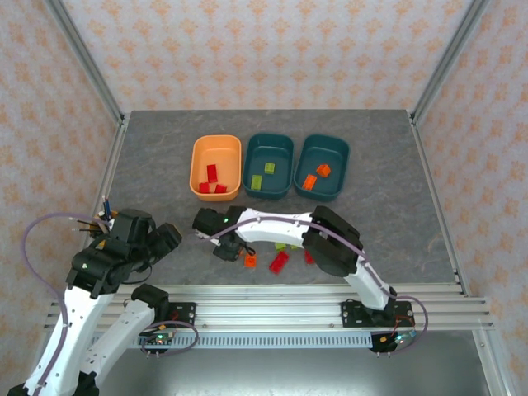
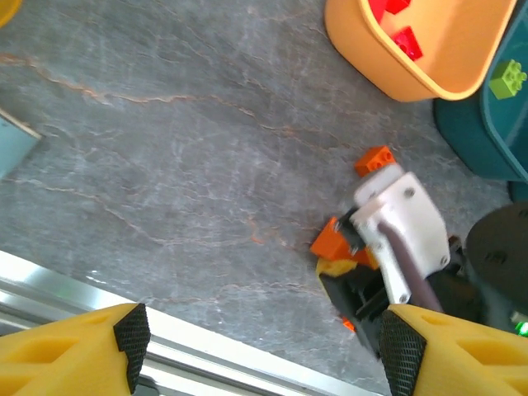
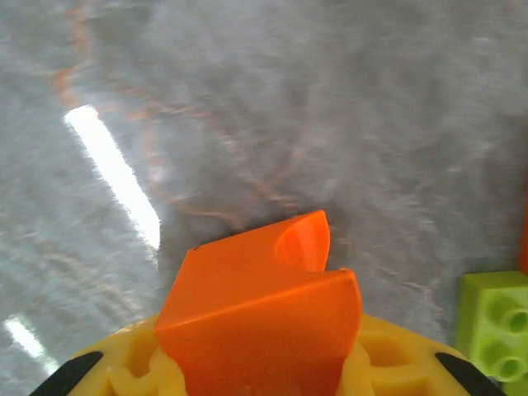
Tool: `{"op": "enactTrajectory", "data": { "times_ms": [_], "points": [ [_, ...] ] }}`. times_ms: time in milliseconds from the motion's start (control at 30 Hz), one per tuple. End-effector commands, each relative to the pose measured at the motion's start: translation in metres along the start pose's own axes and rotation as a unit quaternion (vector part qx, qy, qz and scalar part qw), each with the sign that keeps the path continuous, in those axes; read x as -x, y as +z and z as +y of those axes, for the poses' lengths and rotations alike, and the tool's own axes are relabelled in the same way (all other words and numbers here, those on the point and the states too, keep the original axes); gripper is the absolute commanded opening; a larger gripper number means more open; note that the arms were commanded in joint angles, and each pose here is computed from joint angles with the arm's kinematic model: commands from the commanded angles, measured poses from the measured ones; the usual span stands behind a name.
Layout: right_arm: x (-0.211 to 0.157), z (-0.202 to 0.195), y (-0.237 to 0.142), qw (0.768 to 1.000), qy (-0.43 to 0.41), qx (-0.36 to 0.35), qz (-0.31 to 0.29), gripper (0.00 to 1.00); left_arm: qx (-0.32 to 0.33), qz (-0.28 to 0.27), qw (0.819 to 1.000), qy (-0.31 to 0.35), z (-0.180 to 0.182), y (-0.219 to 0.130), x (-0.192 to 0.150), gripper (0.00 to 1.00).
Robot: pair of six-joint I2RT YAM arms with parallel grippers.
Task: Sort the legos into containers by color
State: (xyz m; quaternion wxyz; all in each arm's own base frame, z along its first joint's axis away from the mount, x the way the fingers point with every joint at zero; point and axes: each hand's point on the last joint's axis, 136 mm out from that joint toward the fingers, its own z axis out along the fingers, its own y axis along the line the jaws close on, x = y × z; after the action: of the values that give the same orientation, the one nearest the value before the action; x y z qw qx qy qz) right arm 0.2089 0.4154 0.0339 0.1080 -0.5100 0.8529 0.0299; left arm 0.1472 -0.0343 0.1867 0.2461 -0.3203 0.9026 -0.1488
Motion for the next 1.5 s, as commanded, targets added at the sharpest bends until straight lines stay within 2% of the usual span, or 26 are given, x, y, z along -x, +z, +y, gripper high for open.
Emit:
{"op": "enactTrajectory", "data": {
  "times_ms": [0,133,233,367,467,600,900,1300,1467],
  "points": [
    [0.033,-0.048,-0.07,0.991,0.09,-0.022,-0.099,0.22,-0.053,0.022,0.998,0.01,-0.029,0.01,0.0,0.77],
    [0.019,-0.12,-0.114,0.971,0.187,-0.056,-0.139,0.22,-0.096,0.041,0.994,0.03,-0.066,0.019,0.006,0.76],
    [-0.013,-0.178,-0.136,0.95,0.259,-0.095,-0.145,0.22,-0.112,0.046,0.99,0.067,-0.097,0.026,0.009,0.77],
    [-0.078,-0.254,-0.147,0.906,0.38,-0.15,-0.108,0.22,-0.118,0.06,0.984,0.122,-0.143,0.04,0.005,0.77],
    [-0.119,-0.286,-0.141,0.87,0.461,-0.162,-0.071,0.22,-0.128,0.072,0.977,0.155,-0.176,0.054,-0.002,0.77],
    [-0.144,-0.304,-0.122,0.83,0.534,-0.157,-0.03,0.22,-0.13,0.083,0.97,0.19,-0.21,0.069,-0.005,0.77],
    [-0.155,-0.318,-0.067,0.761,0.63,-0.148,0.047,0.22,-0.136,0.091,0.961,0.222,-0.249,0.088,-0.003,0.77],
    [-0.166,-0.324,-0.027,0.724,0.673,-0.137,0.069,0.24,-0.171,0.065,0.953,0.243,-0.286,0.068,0.014,0.77],
    [-0.168,-0.322,-0.018,0.716,0.681,-0.136,0.079,0.32,-0.167,0.06,0.953,0.244,-0.287,0.064,0.017,0.77]
  ]
}}
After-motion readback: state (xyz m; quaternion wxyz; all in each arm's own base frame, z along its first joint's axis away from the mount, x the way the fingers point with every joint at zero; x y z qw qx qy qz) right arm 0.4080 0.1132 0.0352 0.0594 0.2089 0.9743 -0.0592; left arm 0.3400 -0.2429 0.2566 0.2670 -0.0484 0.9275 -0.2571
